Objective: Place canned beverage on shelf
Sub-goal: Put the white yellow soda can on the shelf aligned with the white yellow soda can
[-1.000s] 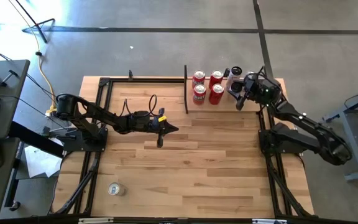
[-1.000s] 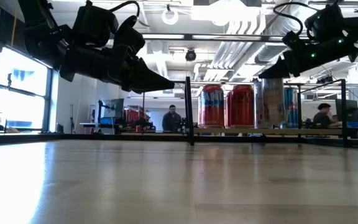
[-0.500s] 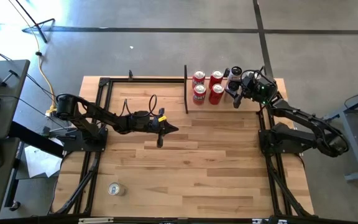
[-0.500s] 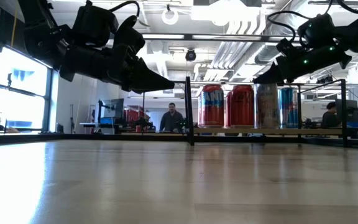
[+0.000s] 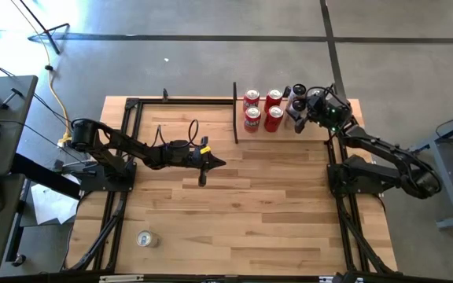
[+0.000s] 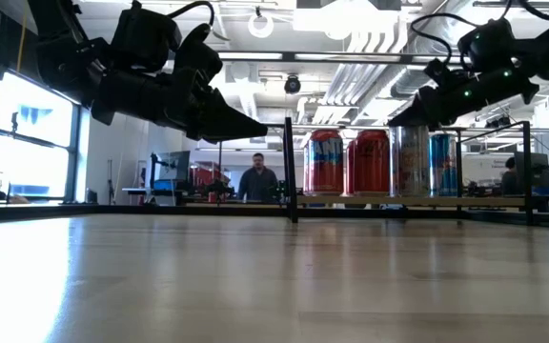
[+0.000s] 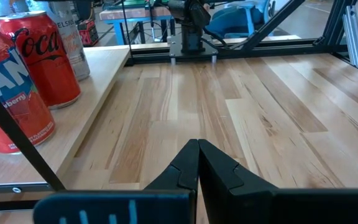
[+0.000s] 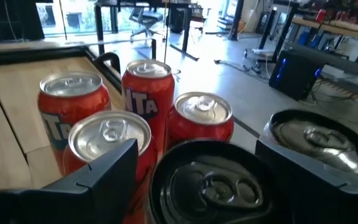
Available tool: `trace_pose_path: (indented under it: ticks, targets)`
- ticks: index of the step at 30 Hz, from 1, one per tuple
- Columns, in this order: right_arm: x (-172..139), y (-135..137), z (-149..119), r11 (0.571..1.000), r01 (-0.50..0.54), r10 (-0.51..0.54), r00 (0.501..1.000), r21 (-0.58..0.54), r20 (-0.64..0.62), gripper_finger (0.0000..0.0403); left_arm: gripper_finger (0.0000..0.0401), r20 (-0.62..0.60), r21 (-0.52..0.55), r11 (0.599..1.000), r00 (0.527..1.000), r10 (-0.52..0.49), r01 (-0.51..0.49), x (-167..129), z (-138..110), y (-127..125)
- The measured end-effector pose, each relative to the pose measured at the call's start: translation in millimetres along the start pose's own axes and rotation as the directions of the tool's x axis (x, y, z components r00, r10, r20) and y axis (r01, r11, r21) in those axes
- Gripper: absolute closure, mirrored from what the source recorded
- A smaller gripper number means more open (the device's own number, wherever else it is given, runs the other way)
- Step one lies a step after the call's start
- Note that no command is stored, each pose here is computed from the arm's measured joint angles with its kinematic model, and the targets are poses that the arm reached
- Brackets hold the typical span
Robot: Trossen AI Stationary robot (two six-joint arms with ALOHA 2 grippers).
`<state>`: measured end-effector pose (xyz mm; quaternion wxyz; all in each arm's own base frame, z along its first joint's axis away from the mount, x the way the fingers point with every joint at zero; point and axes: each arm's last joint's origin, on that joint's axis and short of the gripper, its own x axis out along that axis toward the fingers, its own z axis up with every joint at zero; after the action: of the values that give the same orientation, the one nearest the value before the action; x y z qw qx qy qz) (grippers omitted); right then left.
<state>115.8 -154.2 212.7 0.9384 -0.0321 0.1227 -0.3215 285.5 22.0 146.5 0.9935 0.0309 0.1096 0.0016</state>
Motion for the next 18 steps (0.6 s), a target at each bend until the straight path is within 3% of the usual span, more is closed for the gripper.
trace_pose_path:
  ticks: [11,18]
  targets:
    - [-13.6,0.0,10.6,0.996,0.075,-0.077,0.996,0.047,0.050,0.0090,0.0401,0.000,-0.007,1.000,1.000,0.000,0.000,0.0,0.0,0.0]
    - [-32.2,10.0,21.1,0.995,0.041,-0.050,0.993,0.087,0.103,0.0089,0.0401,0.000,-0.008,1.000,1.000,0.000,0.000,0.0,0.0,0.0]
